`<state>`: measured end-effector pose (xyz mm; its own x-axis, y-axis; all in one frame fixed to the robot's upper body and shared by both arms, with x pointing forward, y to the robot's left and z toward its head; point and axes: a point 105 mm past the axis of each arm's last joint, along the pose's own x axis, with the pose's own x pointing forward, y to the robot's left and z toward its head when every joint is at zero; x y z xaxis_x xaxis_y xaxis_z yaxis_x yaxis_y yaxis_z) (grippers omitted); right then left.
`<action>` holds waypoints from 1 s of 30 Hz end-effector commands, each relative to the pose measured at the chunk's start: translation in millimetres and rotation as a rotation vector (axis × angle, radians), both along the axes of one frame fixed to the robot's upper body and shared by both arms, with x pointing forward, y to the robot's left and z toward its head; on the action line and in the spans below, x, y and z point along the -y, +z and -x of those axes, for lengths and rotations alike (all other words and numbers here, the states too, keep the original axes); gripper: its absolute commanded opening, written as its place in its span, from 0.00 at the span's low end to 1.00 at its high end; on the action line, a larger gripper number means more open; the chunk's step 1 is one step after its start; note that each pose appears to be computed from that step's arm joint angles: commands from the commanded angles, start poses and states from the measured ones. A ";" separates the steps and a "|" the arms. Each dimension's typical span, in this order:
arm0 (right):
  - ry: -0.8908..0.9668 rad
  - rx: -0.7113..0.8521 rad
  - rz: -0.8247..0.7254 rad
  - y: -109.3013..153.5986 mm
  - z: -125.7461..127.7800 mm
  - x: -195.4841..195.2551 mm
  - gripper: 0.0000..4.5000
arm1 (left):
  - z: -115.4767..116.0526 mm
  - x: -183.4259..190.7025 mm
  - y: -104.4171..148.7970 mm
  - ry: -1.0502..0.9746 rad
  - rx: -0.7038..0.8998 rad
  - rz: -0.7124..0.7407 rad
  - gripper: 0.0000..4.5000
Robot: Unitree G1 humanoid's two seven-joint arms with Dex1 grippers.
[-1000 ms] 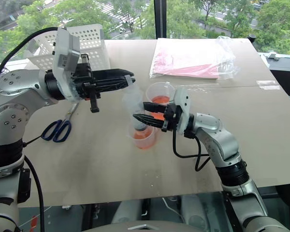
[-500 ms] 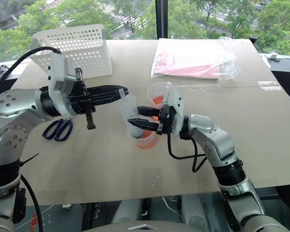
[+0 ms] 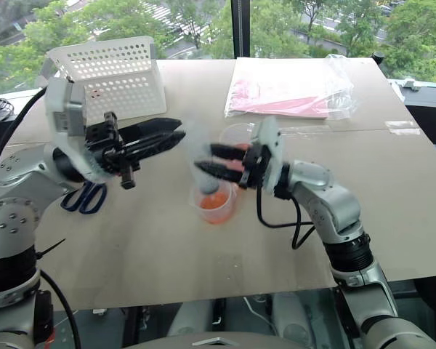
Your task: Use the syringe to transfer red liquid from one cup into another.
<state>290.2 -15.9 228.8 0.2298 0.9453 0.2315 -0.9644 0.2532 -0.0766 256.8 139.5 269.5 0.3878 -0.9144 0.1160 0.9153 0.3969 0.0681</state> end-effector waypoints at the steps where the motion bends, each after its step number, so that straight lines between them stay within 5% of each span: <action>1: -0.011 0.104 -0.083 35.2 8.9 9.5 0.26 | 10.4 -15.3 13.2 0.029 -0.067 0.077 0.65; 4: -0.074 0.092 -0.075 40.1 4.1 16.7 0.26 | 28.1 -21.3 4.4 0.018 -0.153 0.071 1.00; 11: -0.149 -0.052 -0.049 79.3 4.2 53.4 0.26 | 68.9 -12.3 -38.7 0.018 -0.246 -0.028 1.00; 14: -0.137 -0.148 0.077 83.8 14.4 82.0 0.26 | 74.6 -4.1 -41.6 0.004 -0.217 -0.046 1.00; 16: -0.162 -0.231 0.227 72.7 20.1 101.9 0.26 | 75.9 -1.6 -43.3 -0.001 -0.196 -0.064 1.00; 22: -0.540 -0.539 0.507 -3.5 -34.6 159.6 0.26 | 74.2 6.1 -52.0 -0.026 -0.120 -0.142 1.00; 27: -0.647 -0.595 0.672 -70.3 -83.9 166.6 0.26 | 78.1 12.3 -61.5 -0.057 -0.095 -0.176 1.00; 30: -0.615 -0.583 0.727 -83.4 -97.1 163.6 0.26 | 81.0 11.6 -63.3 -0.070 -0.082 -0.190 1.00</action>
<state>378.1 -169.2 139.4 0.5704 0.5320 -0.6258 -0.6213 0.7778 0.0949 181.0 130.5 200.4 0.3439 -0.9339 -0.0982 0.9385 0.3454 0.0018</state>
